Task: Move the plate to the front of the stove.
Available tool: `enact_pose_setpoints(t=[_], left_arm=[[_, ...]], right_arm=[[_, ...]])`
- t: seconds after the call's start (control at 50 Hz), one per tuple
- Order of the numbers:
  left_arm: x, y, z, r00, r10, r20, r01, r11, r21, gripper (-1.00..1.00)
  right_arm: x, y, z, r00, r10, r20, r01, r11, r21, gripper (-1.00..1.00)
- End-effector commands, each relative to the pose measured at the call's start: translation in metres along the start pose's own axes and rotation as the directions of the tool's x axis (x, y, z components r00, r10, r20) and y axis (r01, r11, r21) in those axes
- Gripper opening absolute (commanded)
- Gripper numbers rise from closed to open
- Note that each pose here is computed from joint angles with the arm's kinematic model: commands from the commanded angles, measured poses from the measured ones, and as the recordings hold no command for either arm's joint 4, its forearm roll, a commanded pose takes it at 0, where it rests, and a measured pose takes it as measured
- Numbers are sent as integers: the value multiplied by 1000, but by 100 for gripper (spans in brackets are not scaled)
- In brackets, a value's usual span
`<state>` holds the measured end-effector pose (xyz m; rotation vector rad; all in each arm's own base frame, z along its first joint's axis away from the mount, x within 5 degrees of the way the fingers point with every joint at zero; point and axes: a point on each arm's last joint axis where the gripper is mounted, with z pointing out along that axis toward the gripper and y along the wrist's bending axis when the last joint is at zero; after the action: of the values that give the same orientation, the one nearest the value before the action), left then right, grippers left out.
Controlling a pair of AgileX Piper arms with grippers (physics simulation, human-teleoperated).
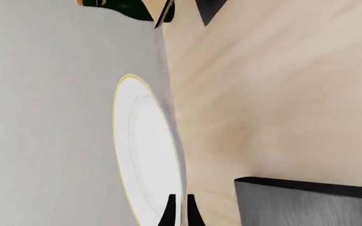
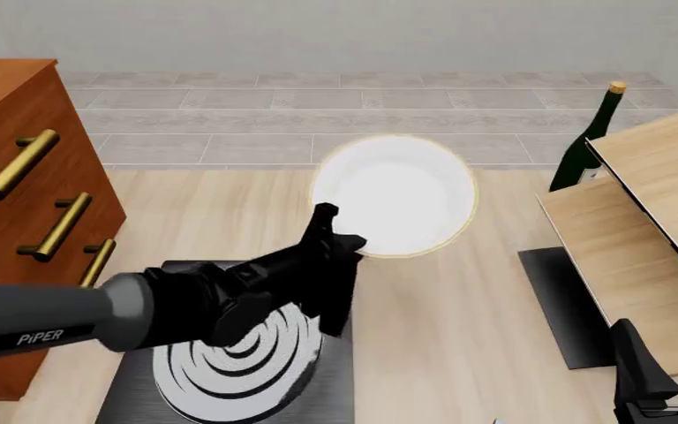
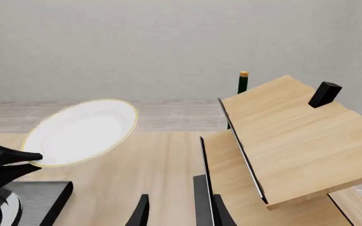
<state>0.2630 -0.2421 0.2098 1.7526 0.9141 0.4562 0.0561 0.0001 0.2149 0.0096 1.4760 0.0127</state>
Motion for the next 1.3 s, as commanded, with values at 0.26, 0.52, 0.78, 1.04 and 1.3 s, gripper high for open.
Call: enact_pose_setpoints(t=[0.26,0.52,0.78,1.04,1.3], left_arm=[[63,33,-15,984,-53,-171,51,999,-17,-100],[84,61,-25,969,-91,-229,86,996,-31,-100],[101,70,-36,955,-83,-283,88,996,6,-100],[117,83,-37,941,-106,-321,117,993,15,-100],[133,80,-30,930,-102,-352,125,991,44,-100]], right_arm=[[0,0,0,1000,0,0,0,1000,0,100],[0,0,0,1000,0,0,0,1000,0,100],[0,0,0,1000,0,0,0,1000,0,100],[0,0,0,1000,0,0,0,1000,0,100],[0,0,0,1000,0,0,0,1000,-1,100]])
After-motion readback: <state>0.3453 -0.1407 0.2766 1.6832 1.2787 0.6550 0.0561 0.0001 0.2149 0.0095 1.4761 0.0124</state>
